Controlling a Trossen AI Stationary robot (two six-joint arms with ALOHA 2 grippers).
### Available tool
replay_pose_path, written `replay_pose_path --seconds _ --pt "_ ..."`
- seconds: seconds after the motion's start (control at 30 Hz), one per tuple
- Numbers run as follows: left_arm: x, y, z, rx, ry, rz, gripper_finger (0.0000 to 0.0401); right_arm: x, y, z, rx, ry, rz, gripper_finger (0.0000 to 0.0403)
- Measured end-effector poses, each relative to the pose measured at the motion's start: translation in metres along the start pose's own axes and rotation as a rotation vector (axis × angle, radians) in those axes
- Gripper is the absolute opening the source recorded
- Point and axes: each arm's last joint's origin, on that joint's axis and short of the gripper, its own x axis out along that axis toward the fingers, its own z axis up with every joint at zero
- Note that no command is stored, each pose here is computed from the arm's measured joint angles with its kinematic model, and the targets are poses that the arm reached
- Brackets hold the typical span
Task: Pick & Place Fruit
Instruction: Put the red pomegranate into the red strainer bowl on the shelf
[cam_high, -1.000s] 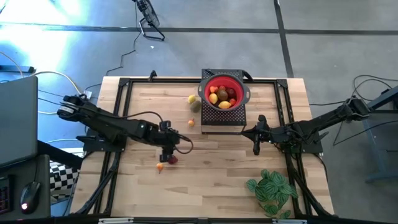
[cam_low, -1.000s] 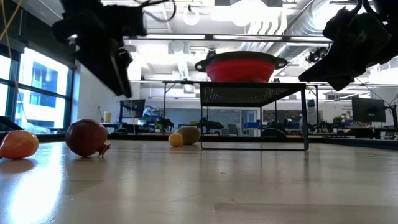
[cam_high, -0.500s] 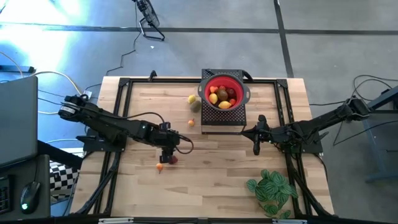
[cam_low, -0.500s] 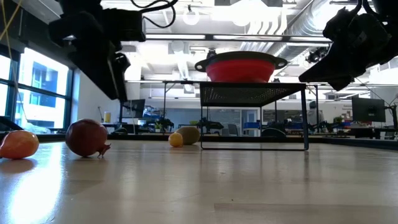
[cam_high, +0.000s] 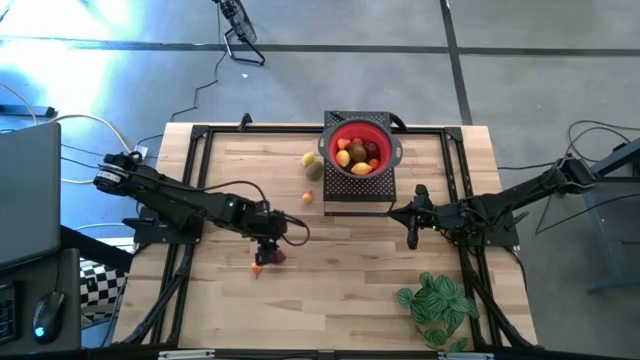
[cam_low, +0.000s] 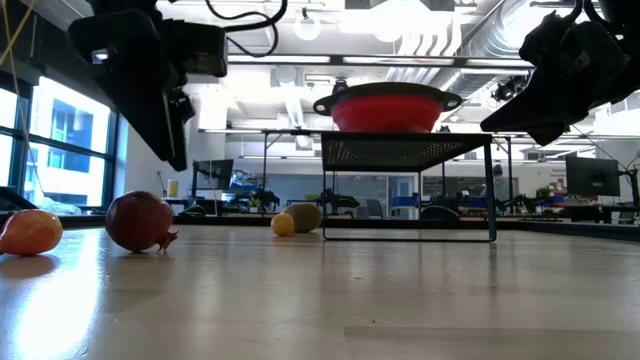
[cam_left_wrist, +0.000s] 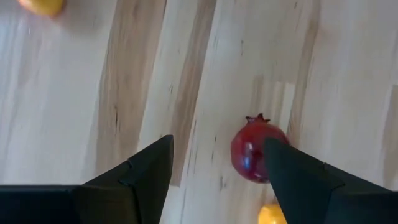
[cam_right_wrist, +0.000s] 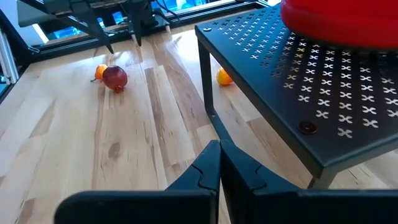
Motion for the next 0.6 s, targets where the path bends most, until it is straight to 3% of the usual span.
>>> replay_pose_path --seconds 0.27,0.6 --pt "0.0002 -0.0031 -0.002 -0.108 0.06 -0.111 0.0239 0.0 0.0 0.0 0.0 0.0 0.0 0.0002" --pt "0.0012 -0.0045 0.0011 -0.117 0.029 -0.121 0.0239 0.0 0.0 0.0 -0.001 0.0 0.0 0.0002"
